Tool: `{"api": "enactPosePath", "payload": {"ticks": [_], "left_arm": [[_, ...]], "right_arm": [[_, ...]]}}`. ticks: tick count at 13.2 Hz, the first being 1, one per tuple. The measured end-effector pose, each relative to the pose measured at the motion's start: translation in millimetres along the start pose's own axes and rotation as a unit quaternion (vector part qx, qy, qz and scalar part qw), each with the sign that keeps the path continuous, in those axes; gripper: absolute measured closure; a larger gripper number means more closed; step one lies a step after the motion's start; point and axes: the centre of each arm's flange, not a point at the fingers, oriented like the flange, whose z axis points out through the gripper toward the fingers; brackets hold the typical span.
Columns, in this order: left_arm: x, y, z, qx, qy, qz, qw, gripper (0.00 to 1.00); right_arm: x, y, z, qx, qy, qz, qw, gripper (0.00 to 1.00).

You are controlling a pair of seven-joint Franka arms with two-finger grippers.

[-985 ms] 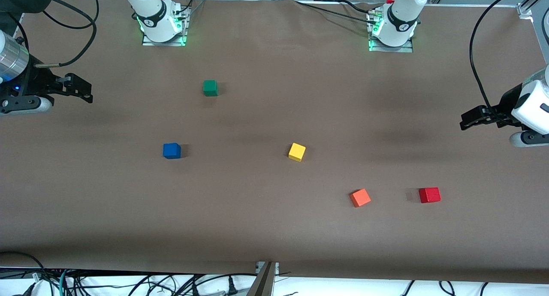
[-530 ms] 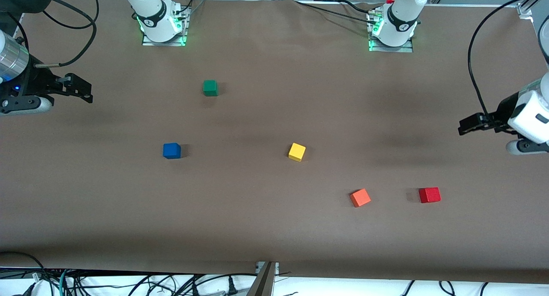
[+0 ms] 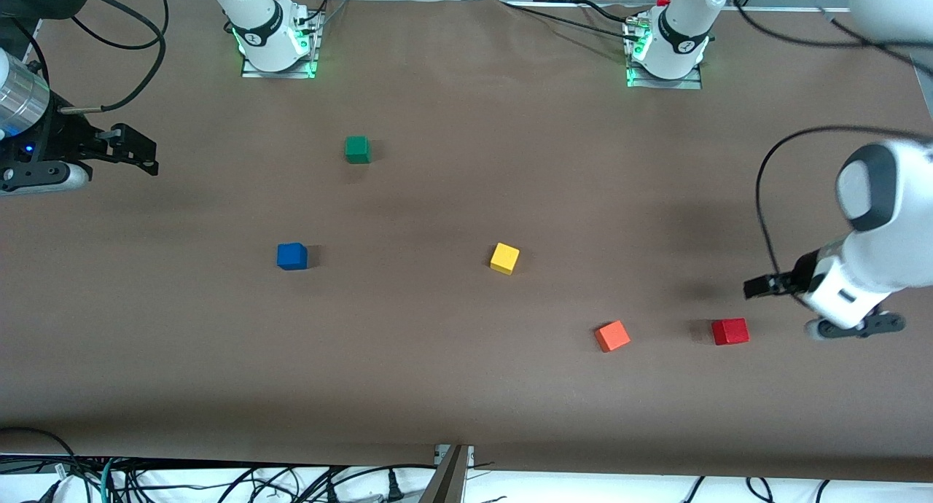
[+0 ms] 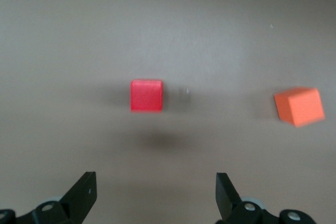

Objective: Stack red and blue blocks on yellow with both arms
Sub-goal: 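Grasp the red cube with the left gripper while the right gripper grasps the blue cube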

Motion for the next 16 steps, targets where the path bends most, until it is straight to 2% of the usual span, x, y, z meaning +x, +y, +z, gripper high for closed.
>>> {"api": "enactPosePath", "payload": {"ticks": [4, 7, 9, 10, 11, 12, 13, 14, 15, 16], "left_arm": [[23, -9, 95, -0.006, 0.03, -0.008, 0.999, 0.0], [28, -15, 133, 0.001, 0.044, -0.004, 0.999, 0.0], [28, -22, 144, 0.004, 0.044, -0.006, 0.999, 0.0], [28, -27, 148, 0.004, 0.042, -0.008, 0.999, 0.0], [28, -30, 149, 0.005, 0.041, -0.01, 0.999, 0.0], [28, -34, 152, 0.005, 0.039, -0.013, 0.999, 0.0], [27, -38, 155, 0.005, 0.037, -0.015, 0.999, 0.07], [27, -40, 158, 0.005, 0.035, -0.017, 0.999, 0.07], [27, -41, 160, 0.005, 0.033, -0.018, 0.999, 0.14], [26, -41, 161, 0.005, 0.032, -0.018, 0.999, 0.26]], "right_arm": [[9, 2, 17, -0.001, -0.011, 0.002, 1.0, 0.0], [28, 3, 62, -0.003, -0.043, 0.003, 0.999, 0.0], [40, 1, 98, -0.004, -0.071, 0.001, 0.997, 0.0], [55, -3, 129, -0.005, -0.076, -0.002, 0.997, 0.0], [63, -6, 141, -0.003, -0.068, -0.003, 0.998, 0.0], [74, -13, 154, 0.005, -0.05, -0.006, 0.999, 0.0], [84, -23, 169, 0.016, -0.035, -0.007, 0.999, 0.0], [93, -32, 187, 0.021, -0.027, -0.009, 0.999, 0.0], [100, -39, 207, 0.025, -0.024, -0.006, 0.999, 0.0], [106, -45, 229, 0.031, -0.024, 0.004, 0.999, 0.0]]}}
